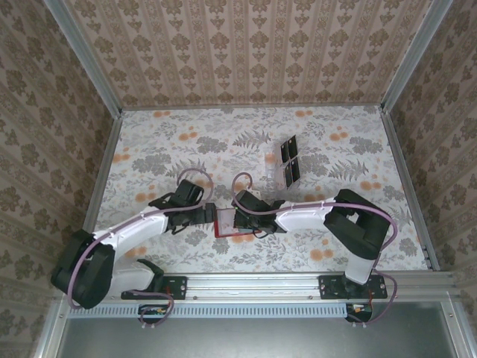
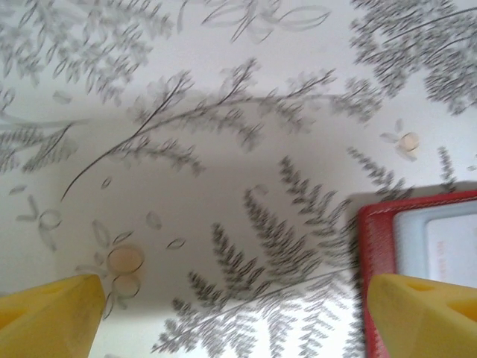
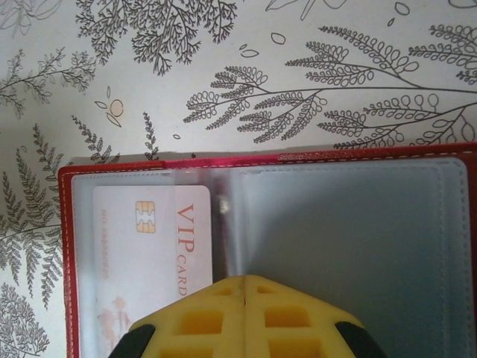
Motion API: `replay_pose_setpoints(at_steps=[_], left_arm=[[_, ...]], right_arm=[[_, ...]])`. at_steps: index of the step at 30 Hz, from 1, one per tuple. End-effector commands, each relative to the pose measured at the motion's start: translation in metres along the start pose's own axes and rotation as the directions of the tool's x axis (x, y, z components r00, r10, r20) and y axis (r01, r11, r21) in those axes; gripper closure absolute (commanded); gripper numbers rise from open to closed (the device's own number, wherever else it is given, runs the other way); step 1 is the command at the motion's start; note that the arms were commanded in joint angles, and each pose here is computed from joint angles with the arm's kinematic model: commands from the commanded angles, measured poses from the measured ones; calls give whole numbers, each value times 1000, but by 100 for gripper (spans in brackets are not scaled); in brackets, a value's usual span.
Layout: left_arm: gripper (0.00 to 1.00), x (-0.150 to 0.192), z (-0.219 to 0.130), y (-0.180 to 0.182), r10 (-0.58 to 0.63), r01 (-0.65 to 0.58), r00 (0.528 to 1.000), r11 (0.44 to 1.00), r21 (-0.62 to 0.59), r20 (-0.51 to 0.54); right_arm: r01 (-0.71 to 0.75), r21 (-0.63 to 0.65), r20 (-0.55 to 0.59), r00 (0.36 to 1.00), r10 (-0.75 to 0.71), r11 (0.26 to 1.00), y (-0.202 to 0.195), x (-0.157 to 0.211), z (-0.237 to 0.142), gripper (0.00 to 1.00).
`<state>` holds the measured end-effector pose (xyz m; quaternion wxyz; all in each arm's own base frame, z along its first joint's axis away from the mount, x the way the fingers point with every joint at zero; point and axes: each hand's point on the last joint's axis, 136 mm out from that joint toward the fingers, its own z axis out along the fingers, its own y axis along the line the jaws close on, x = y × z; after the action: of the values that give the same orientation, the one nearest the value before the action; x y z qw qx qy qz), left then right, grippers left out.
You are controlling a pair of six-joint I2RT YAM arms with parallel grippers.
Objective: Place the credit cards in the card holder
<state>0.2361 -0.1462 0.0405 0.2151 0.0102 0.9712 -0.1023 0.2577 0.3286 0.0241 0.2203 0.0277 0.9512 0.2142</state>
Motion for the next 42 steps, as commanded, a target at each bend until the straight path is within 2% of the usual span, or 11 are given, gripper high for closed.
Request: replay_pose_setpoints(at_steps=[1, 13, 42], left_arm=[[0, -13, 0, -14, 63, -63, 998, 997, 41, 15], [0, -14, 12, -13, 130, -130, 991, 991, -3, -44], [0, 19, 35, -1, 160, -171, 978, 982, -79, -131]], right_arm=[[8, -8, 20, 1000, -8, 1000, -1, -6, -11, 97], [-16, -83, 34, 999, 19, 996, 12, -10, -23, 97], [-89, -129, -64, 995, 81, 988, 14, 15, 10, 97]])
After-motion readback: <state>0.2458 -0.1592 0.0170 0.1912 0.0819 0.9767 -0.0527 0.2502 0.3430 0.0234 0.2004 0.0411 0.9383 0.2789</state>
